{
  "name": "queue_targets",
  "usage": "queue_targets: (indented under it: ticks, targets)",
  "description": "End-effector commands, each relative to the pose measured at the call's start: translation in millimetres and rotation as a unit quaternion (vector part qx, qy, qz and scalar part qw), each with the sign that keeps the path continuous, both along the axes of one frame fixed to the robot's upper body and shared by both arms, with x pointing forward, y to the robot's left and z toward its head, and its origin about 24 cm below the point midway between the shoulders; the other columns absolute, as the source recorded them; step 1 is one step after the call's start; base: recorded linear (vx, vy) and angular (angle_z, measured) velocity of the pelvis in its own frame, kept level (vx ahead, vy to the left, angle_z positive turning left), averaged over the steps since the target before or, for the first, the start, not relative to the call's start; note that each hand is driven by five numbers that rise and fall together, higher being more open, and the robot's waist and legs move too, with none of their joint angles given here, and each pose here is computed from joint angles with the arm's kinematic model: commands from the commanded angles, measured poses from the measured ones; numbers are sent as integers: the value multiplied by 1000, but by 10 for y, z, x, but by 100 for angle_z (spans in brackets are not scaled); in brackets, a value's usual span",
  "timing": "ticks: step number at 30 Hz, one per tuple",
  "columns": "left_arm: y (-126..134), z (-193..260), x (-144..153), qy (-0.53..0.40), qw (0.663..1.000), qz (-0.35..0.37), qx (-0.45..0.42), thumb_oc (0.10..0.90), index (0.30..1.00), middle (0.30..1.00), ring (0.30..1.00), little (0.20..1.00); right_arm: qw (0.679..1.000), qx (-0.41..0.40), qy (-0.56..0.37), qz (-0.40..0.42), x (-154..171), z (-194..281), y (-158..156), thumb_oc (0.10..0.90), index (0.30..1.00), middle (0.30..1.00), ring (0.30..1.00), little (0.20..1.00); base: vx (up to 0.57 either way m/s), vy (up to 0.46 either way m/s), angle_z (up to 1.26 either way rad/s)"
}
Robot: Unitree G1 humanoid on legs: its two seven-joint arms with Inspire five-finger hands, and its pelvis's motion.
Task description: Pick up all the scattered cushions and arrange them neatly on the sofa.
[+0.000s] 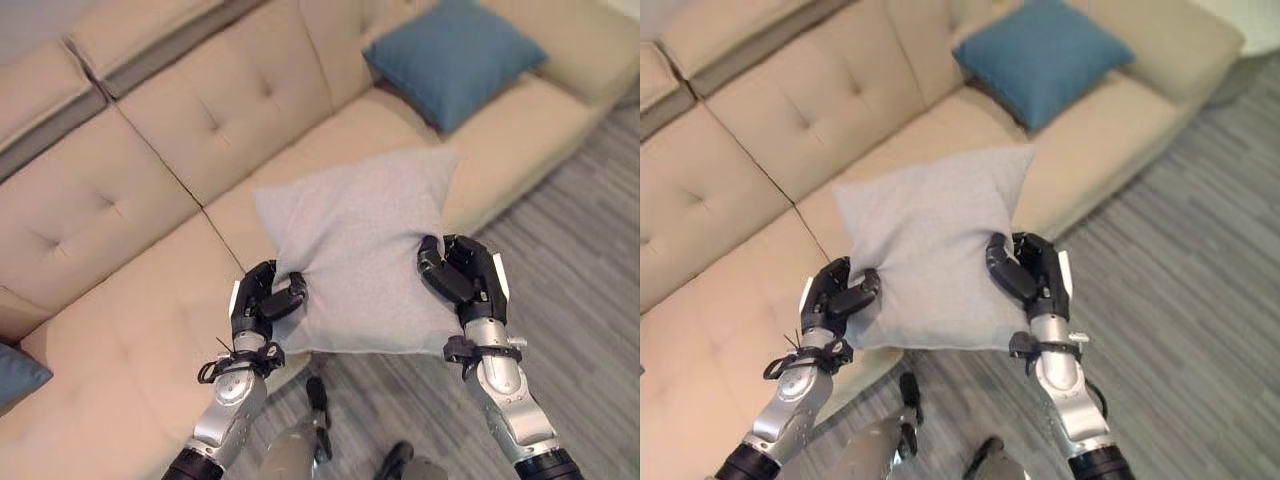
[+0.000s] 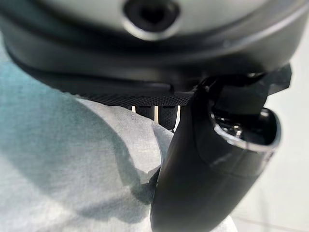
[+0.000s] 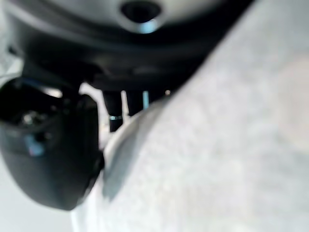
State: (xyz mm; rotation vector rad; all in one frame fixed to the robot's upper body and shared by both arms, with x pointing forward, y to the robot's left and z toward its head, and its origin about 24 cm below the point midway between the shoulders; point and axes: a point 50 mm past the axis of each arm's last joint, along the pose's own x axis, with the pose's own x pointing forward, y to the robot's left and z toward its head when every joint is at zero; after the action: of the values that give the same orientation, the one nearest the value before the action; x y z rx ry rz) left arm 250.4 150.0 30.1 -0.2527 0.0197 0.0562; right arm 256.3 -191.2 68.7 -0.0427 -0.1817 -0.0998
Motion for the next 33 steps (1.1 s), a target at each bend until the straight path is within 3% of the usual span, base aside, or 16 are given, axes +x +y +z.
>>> queue_targets:
  ticks: [1, 9, 24, 33]
  targets:
    - [-439, 634, 100, -172, 976, -128, -33, 400, 300, 300, 300, 300, 975, 34, -171, 137, 15, 657, 513, 400, 300, 300, 300, 300, 263, 322, 13]
    - [-381, 624, 119, -174, 977, -121, 1, 400, 300, 300, 300, 300, 971, 49, -170, 161, 47, 672, 568, 400, 300, 300, 300, 300, 85, 110, 72]
    - [-403, 489, 66, -138, 982, -126, -33, 400, 300, 300, 300, 300, 980, 64, -144, 124, -5, 542, 355, 400, 300, 300, 300, 300, 56, -53, 96]
    - [-433, 524, 56, -140, 980, -137, -28, 400, 300, 300, 300, 300, 980, 78, -148, 106, -41, 555, 297, 400, 300, 300, 300, 300, 124, 124, 34]
